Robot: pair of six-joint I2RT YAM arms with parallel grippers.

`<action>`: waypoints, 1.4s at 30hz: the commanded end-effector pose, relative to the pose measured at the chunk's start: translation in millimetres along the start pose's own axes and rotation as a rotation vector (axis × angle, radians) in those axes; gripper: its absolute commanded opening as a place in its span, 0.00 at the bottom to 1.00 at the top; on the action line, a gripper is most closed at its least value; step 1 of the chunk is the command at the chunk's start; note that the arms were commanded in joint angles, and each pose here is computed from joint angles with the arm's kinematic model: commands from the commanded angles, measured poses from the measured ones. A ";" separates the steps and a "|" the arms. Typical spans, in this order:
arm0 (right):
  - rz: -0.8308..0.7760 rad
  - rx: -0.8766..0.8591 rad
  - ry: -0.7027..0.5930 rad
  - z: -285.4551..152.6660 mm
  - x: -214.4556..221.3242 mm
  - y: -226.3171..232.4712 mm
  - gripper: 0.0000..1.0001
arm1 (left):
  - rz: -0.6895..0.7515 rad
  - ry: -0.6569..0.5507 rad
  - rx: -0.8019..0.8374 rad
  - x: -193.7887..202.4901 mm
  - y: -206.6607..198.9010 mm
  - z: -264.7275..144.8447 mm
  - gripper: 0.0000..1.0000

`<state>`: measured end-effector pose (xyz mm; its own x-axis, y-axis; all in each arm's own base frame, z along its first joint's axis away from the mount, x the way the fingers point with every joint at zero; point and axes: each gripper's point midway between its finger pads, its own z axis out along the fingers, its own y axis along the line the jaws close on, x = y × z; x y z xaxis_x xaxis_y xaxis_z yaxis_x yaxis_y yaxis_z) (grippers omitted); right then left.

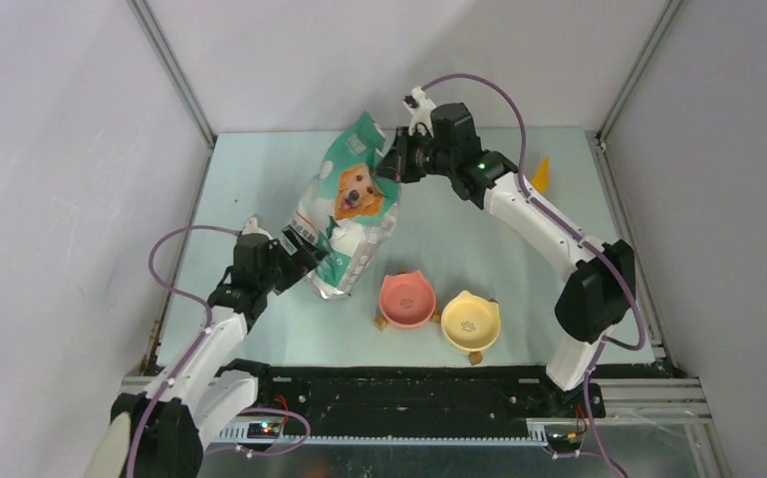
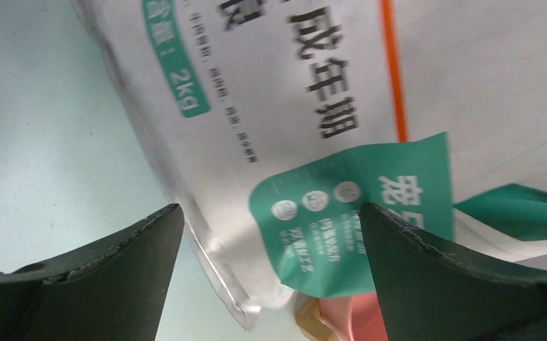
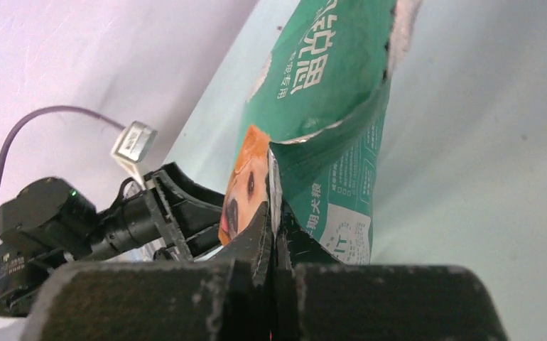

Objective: Serve the pet food

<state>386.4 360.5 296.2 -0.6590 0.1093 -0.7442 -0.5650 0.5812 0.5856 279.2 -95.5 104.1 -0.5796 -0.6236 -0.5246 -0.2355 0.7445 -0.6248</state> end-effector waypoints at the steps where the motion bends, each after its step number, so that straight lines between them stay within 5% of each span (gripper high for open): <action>1: -0.302 -0.299 -0.252 -84.6 -67.6 158.2 0.00 | 0.016 -0.023 0.072 -1.4 -18.0 -19.5 0.99; 10: -0.381 -0.430 -0.151 -97.8 -7.9 214.4 0.00 | 0.042 -0.207 0.038 -35.5 -21.8 -84.2 0.99; 24: -0.168 -0.653 0.029 -66.4 53.3 262.4 0.00 | 0.086 -0.352 0.138 -72.1 -60.2 -151.9 0.99; 36: -0.160 -0.464 0.049 -42.7 37.1 230.4 0.18 | 0.070 -0.344 0.175 -83.6 -79.8 -147.4 0.99; 42: -0.198 -0.416 0.058 -42.1 37.5 228.7 0.39 | 0.055 -0.389 0.166 -94.6 -82.0 -151.5 0.99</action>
<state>211.9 465.0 397.6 -0.5848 -0.0387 -0.8103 -0.7982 0.2053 0.5663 229.9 -62.8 263.4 -0.3155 -0.6350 -0.7051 -0.1084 0.7623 -0.6380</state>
